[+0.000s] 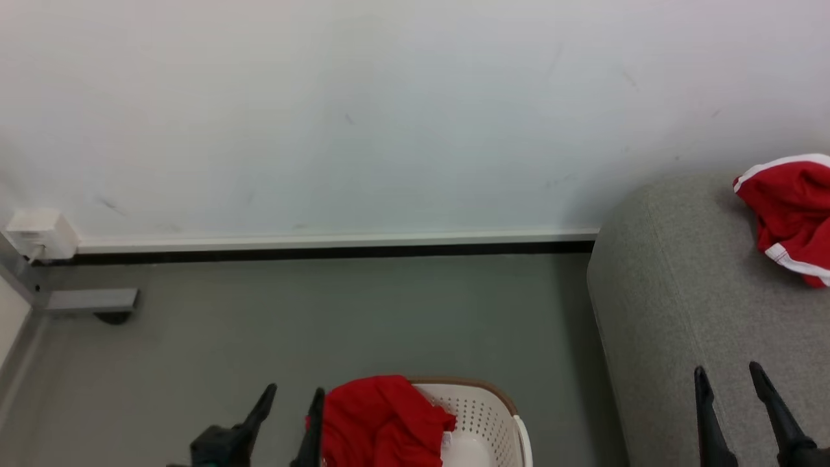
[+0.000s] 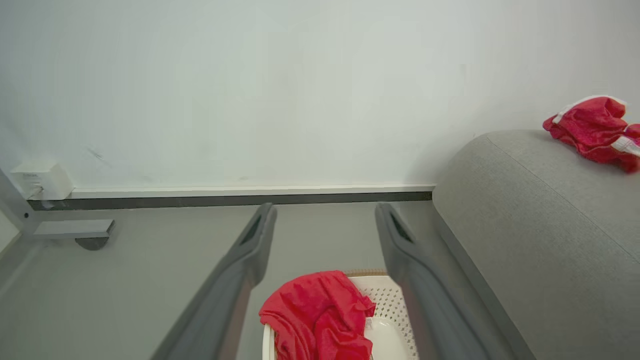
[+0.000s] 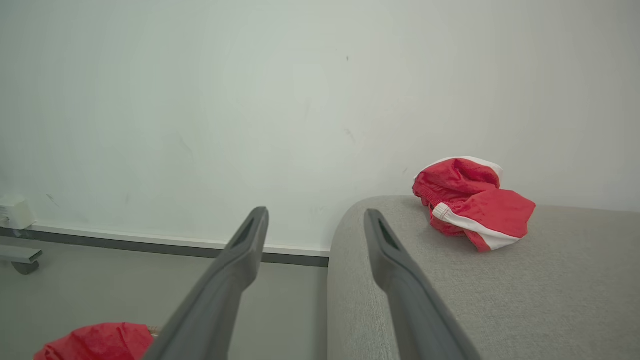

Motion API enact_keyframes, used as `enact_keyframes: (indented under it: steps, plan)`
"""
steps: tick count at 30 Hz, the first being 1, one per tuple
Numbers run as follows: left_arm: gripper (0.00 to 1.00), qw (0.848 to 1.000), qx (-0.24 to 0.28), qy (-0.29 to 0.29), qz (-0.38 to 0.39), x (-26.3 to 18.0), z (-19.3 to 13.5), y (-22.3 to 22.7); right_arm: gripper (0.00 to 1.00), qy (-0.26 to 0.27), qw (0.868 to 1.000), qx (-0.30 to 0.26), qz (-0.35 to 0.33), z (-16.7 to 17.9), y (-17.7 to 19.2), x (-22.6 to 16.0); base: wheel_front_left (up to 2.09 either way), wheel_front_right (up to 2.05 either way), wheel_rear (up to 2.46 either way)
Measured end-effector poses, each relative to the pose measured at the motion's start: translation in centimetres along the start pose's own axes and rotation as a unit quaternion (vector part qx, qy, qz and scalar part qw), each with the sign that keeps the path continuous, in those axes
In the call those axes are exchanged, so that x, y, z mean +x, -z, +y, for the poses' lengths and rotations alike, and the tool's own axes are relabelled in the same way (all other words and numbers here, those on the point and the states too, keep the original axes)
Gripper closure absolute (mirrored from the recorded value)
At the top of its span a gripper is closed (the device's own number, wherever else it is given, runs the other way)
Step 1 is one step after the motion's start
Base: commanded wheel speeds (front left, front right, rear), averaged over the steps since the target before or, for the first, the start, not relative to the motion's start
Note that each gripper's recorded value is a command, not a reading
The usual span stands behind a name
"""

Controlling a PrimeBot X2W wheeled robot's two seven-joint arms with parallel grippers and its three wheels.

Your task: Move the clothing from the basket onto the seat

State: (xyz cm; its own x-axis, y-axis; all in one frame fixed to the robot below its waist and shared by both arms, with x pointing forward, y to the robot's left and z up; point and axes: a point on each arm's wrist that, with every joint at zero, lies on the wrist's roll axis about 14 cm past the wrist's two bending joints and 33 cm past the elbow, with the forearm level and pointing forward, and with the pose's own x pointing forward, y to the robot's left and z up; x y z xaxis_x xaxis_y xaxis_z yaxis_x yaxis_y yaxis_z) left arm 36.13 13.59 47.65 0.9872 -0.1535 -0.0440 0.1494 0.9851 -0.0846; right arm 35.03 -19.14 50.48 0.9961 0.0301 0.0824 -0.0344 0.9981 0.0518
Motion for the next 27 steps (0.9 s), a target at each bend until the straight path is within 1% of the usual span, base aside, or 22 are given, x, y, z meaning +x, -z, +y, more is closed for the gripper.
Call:
enact_keyframes:
  steps: [3,6,9,12,15,18,21,27]
  plan:
    - [0.00,0.999,0.001,0.037,0.016,1.9,-1.9,0.5,0.00,0.001,1.000,-0.002,-0.010,-0.1,-0.5,1.5,0.00,0.00,0.00]
    - [0.00,0.996,0.010,0.067,0.052,3.7,-3.4,2.2,0.00,0.007,1.000,-0.003,-0.016,-0.6,-0.7,2.9,0.00,0.00,0.00]
    - [0.00,0.991,0.017,0.098,0.089,5.5,-4.9,4.1,0.00,0.013,1.000,-0.002,-0.019,-1.1,-0.7,4.3,0.00,0.00,0.00]
    - [0.00,0.982,0.031,0.135,0.126,7.2,-6.4,6.4,0.00,0.020,1.000,0.002,-0.017,-1.7,-0.1,5.6,0.00,0.00,0.00]
    - [0.00,0.970,0.045,0.169,0.170,8.4,-7.9,9.3,0.00,0.029,1.000,0.002,-0.003,-2.4,1.2,6.6,0.00,0.00,0.00]
    - [0.00,0.956,0.054,0.191,0.216,9.2,-8.8,12.5,0.00,0.036,0.999,0.002,0.012,-2.9,2.5,7.1,0.00,0.00,0.00]
    - [0.00,0.937,0.077,0.204,0.273,9.6,-9.0,16.1,0.00,0.049,0.999,0.003,0.019,-3.9,3.2,7.5,0.00,0.00,0.00]
    - [0.00,0.902,0.094,0.215,0.361,10.4,-8.9,22.2,0.00,0.069,0.997,-0.001,0.033,-5.5,4.7,8.2,0.00,0.00,0.00]
